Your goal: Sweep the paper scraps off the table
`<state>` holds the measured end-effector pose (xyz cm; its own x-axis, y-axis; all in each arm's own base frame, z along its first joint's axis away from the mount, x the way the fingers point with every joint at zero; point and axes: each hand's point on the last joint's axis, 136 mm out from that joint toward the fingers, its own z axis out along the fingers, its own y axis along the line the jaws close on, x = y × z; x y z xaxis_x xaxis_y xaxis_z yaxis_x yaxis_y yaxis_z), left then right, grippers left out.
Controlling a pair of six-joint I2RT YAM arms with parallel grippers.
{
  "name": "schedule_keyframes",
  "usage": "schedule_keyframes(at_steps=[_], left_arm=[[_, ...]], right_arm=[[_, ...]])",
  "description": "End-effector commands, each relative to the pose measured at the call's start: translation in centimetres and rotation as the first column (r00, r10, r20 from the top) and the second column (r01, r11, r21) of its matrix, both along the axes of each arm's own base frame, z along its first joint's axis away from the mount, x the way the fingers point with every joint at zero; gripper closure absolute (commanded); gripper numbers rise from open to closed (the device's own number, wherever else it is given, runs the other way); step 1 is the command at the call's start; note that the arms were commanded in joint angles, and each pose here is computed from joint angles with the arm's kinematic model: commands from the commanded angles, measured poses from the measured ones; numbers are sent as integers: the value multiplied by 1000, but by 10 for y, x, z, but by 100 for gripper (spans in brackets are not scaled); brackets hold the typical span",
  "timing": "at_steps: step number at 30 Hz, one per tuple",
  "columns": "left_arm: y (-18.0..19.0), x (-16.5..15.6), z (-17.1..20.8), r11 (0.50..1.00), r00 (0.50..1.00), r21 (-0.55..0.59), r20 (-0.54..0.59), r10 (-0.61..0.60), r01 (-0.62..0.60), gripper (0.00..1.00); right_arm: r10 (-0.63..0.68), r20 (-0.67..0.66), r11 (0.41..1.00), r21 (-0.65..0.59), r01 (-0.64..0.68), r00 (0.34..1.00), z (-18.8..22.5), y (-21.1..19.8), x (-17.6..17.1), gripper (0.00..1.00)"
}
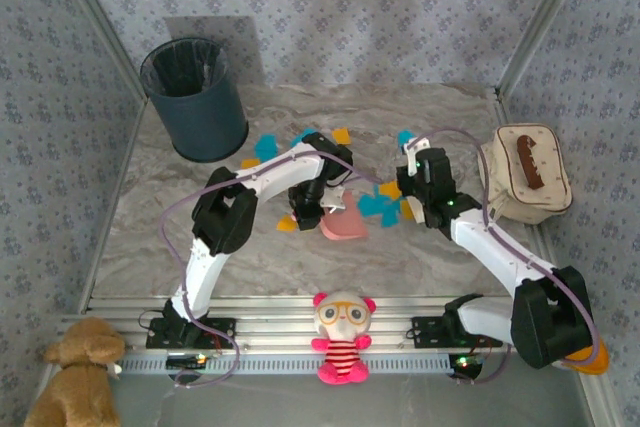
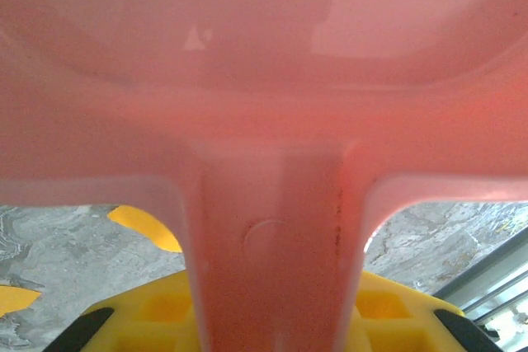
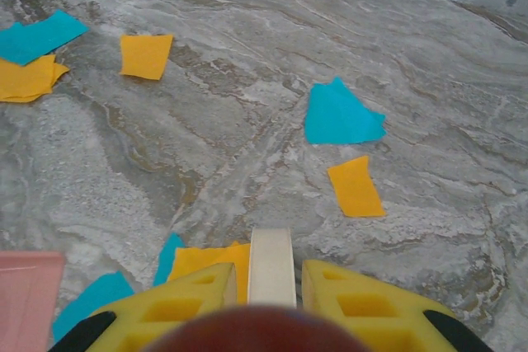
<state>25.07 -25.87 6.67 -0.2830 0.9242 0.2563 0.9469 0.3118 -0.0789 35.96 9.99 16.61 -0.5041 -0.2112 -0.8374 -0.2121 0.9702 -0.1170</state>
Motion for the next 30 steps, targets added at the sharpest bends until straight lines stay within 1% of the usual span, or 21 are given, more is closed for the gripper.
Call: schedule_keyframes(at_steps=[1, 10, 11, 16, 23, 30], left_arm=[[1, -7, -2, 999, 998, 27, -53, -25, 26, 100], [-3, -2, -8, 999, 998, 41, -57, -22, 24, 100], [-8, 2, -5, 999, 999, 27, -45, -24, 25, 100], [-12, 3, -6, 999, 998, 29, -53, -23, 25, 100], [-17, 8, -6, 1000, 999, 20, -38, -13, 14, 100], [-21, 13, -8, 1000, 1000, 23, -24, 13, -12, 100]], right_arm=[[45, -18, 999, 26, -45, 999, 0, 15, -2, 100], [94, -12, 994, 49, -93, 996, 4, 37, -5, 100], [99, -15, 994, 52, -98, 995, 3, 39, -5, 100], [129, -19, 990, 67, -127, 992, 4, 53, -7, 100], [171, -12, 979, 115, -169, 985, 12, 73, -13, 100], [198, 7, 960, 202, -195, 980, 24, 86, -20, 100]])
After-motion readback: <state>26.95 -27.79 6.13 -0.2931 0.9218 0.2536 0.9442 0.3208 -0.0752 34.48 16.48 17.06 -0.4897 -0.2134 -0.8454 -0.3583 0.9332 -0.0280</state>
